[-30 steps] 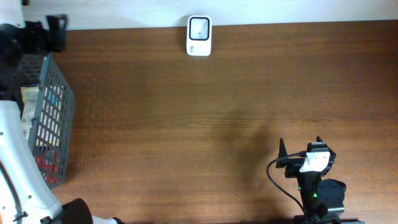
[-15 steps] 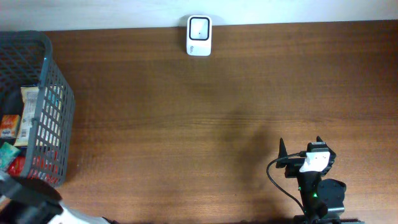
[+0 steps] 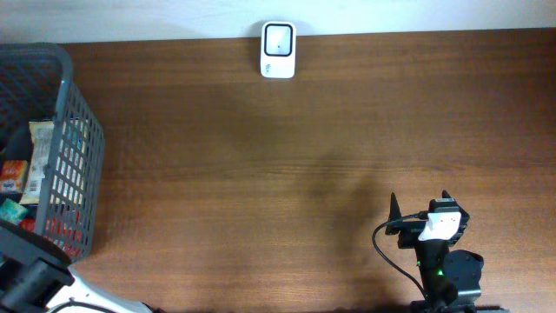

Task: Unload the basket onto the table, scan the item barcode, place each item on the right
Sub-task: 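Move the left gripper over the grey basket and reach down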

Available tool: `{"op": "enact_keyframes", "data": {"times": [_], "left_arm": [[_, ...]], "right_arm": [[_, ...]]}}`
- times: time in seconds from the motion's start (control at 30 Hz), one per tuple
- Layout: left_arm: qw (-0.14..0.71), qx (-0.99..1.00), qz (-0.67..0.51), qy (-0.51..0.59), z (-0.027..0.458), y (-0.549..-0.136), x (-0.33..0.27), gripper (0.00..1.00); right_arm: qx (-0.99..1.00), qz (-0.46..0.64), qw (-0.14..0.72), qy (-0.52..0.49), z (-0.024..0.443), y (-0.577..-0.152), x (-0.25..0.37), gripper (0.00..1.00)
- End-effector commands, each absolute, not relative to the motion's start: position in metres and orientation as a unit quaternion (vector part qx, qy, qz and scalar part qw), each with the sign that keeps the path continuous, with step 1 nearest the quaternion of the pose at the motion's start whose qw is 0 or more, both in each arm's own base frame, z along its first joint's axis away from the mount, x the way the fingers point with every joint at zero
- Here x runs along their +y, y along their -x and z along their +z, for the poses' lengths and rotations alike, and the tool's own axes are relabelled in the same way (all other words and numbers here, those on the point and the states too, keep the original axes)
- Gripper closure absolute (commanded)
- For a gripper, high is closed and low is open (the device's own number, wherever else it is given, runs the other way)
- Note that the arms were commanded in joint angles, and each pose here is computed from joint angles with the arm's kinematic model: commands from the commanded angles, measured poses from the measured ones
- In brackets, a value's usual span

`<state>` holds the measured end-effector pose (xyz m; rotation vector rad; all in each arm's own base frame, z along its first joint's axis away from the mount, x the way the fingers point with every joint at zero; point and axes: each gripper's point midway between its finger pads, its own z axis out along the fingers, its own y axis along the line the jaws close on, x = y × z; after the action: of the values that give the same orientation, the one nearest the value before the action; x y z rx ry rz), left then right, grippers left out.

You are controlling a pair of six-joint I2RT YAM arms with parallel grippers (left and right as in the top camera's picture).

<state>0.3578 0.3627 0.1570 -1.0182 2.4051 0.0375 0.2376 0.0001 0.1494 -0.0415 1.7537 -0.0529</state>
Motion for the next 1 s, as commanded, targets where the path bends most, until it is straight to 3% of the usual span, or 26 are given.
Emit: {"op": "enact_keyframes", "data": {"times": [0.0,0.13,0.33,0.6,0.7,0.93,0.97], "left_arm": [[0.223,0.911,-0.003,0.347,0.114,-0.353,0.343,0.13],[0.193,0.927,0.049,0.317,0.088,-0.357,0.333,0.11],[0.216,0.939,0.065,0.259,0.093,-0.386,0.320,0.11],[0.205,0.955,0.099,0.190,0.088,-0.385,0.326,0.11],[0.196,0.965,0.104,0.139,0.074,-0.389,0.328,0.05],[0.161,0.978,0.071,0.116,0.030,-0.387,0.319,0.16],[0.158,0.978,0.065,0.116,0.024,-0.387,0.317,0.25]], "right_arm": [[0.773,-0.022,0.634,0.018,0.146,-0.237,0.001,0.02],[0.773,-0.021,0.634,0.018,0.146,-0.237,0.001,0.01],[0.773,-0.021,0.634,0.018,0.146,-0.237,0.001,0.01],[0.773,-0.021,0.634,0.018,0.146,-0.237,0.001,0.01],[0.773,-0.021,0.634,0.018,0.146,-0.237,0.001,0.01],[0.773,-0.021,0.634,0.018,0.146,-0.237,0.001,0.01],[0.773,-0.022,0.634,0.018,0.146,-0.237,0.001,0.02]]}}
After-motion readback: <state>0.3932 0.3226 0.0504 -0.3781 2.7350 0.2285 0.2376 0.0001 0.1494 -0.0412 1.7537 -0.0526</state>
